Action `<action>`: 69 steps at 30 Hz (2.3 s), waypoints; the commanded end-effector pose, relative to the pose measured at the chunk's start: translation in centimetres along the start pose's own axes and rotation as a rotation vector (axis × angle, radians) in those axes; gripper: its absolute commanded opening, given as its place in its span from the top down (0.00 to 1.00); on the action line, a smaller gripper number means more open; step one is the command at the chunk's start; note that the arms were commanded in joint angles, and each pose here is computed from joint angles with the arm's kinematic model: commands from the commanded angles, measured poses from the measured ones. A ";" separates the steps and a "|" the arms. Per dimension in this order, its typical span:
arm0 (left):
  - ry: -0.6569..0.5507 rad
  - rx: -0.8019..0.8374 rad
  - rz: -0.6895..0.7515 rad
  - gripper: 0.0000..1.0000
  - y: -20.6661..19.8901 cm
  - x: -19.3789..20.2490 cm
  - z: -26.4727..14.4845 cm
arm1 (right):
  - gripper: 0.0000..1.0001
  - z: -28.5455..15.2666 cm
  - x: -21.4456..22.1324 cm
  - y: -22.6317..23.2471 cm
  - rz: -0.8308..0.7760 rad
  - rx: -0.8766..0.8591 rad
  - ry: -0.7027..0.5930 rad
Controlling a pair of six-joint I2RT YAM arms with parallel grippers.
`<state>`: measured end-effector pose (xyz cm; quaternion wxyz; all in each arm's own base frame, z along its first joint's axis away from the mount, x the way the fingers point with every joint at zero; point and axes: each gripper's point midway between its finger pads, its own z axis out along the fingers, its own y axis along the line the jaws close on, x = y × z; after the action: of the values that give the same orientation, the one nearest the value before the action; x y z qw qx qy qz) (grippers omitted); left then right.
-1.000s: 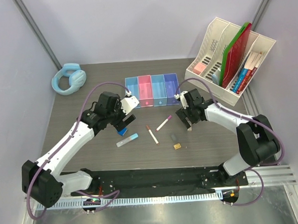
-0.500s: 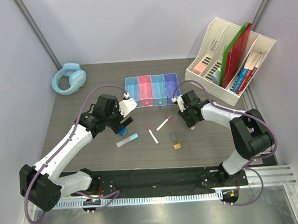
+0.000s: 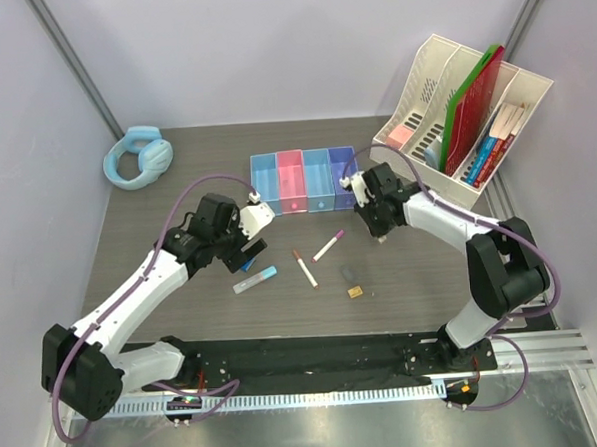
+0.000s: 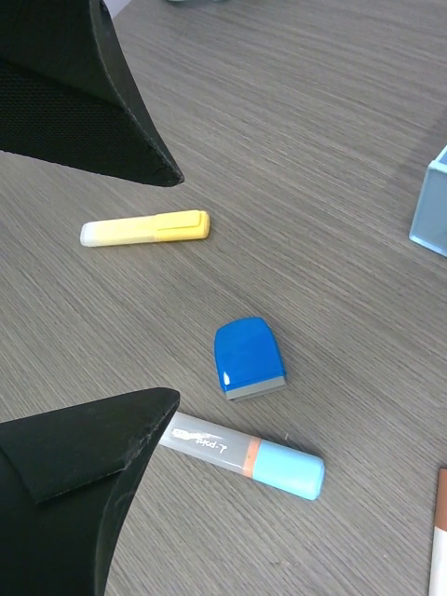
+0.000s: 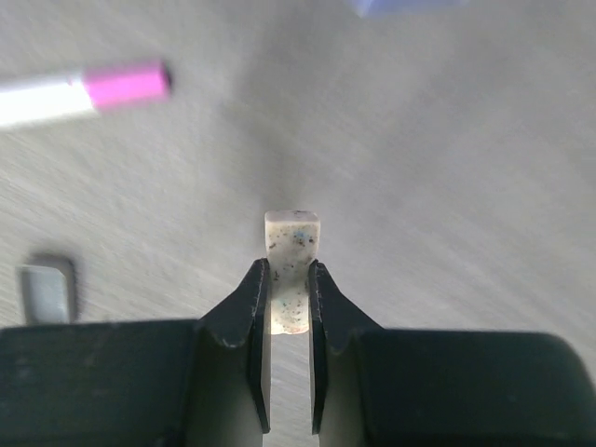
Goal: Sort the stationery into containers
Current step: Pick up the stationery from the center of the board, then place the stationery in the storage box, then pick up the stationery from the center of the board.
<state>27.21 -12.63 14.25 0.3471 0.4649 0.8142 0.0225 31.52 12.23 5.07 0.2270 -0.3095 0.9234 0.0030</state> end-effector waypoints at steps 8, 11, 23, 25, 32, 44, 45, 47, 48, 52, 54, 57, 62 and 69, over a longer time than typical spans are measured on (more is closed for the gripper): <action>-0.017 -0.007 -0.036 0.12 0.2 -0.9 1.5 | 0.91 -3.5 -15.3 -4.6 -0.072 0.109 -0.294; -0.013 -0.008 -0.041 0.12 0.1 -0.7 1.6 | 0.91 -1.6 -17.2 -5.1 -0.077 0.117 -0.297; 0.002 -0.023 -0.028 0.12 -0.1 0.4 1.7 | 0.37 -5.5 -18.2 -5.7 -0.042 0.157 -0.387; 0.002 -0.023 -0.028 0.12 -0.1 0.4 1.7 | 0.36 -6.5 -16.5 -4.7 -0.069 0.121 -0.366; -0.012 -0.026 -0.037 0.12 -0.1 0.3 1.5 | 0.34 -6.3 -4.0 1.4 -0.215 -0.095 -0.208; -0.009 -0.090 -0.051 0.12 1.5 -0.4 -0.7 | 0.16 -6.9 3.1 10.1 -0.474 -0.331 -0.308; -0.016 -0.096 -0.050 0.12 1.7 -0.6 -1.0 | 0.16 -7.0 3.3 10.7 -0.504 -0.352 -0.314; -0.008 -0.103 -0.050 0.12 1.8 -0.4 -1.4 | 0.16 -7.1 3.8 11.8 -0.539 -0.395 -0.306; -0.006 -0.108 -0.047 0.12 1.9 -0.4 -1.5 | 0.16 -7.1 4.1 12.4 -0.561 -0.415 -0.301; 0.014 -0.133 -0.020 0.11 2.3 0.2 -1.9 | 0.18 -5.7 5.3 13.8 -0.599 -0.445 -0.244; 0.024 -0.141 -0.014 0.11 2.4 0.5 -1.9 | 0.19 -4.7 5.7 14.5 -0.619 -0.446 -0.208; 0.029 -0.139 -0.007 0.11 2.4 0.7 -2.0 | 0.20 -3.7 5.9 14.8 -0.627 -0.426 -0.175; 0.025 -0.138 -0.004 0.11 2.3 0.7 -2.1 | 0.22 -2.9 6.0 15.5 -0.648 -0.419 -0.149; 0.021 -0.129 -0.013 0.10 2.0 0.8 -1.8 | 0.25 -1.4 6.6 15.3 -0.653 -0.392 -0.110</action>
<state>27.11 -10.19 14.71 0.3485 0.4375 0.8253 0.0770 16.61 20.18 1.79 0.1880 -0.6281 0.7425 0.1374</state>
